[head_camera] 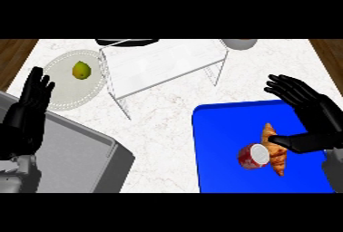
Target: Pick the can from the tray and place it in the tiered shelf
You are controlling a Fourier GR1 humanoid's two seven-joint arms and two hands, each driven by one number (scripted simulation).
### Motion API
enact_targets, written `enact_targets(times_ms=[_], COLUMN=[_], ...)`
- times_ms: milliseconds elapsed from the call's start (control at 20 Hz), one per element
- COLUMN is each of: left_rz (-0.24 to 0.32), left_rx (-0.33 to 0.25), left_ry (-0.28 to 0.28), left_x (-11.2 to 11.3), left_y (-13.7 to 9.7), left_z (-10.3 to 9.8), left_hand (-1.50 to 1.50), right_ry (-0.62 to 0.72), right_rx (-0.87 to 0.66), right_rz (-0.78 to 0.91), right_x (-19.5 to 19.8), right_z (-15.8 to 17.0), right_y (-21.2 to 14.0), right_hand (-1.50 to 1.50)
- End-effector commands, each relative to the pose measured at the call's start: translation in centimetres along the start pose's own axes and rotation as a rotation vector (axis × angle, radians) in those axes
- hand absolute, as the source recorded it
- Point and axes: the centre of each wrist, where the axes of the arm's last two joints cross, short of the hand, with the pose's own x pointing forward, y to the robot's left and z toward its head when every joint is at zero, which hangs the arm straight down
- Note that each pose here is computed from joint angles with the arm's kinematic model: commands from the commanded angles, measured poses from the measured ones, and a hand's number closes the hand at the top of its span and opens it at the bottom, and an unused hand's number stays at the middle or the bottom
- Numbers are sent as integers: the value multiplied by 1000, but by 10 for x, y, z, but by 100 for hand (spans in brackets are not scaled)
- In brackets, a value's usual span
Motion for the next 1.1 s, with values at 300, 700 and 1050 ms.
enact_targets(times_ms=[300, 700, 1050], left_rz=[31, 18, 41], left_rx=[-36, -18, -44], left_ry=[65, 61, 68], left_x=[-21, -21, -9], left_y=[-21, -12, -7], left_z=[12, 10, 16], left_hand=[0, 0, 0], right_ry=[175, 247, 424], right_rx=[441, 445, 411], right_rz=[499, 1033, 1152], right_x=[87, 134, 118], right_z=[1, 6, 17], right_y=[6, 72, 102], right_hand=[-150, -150, -150])
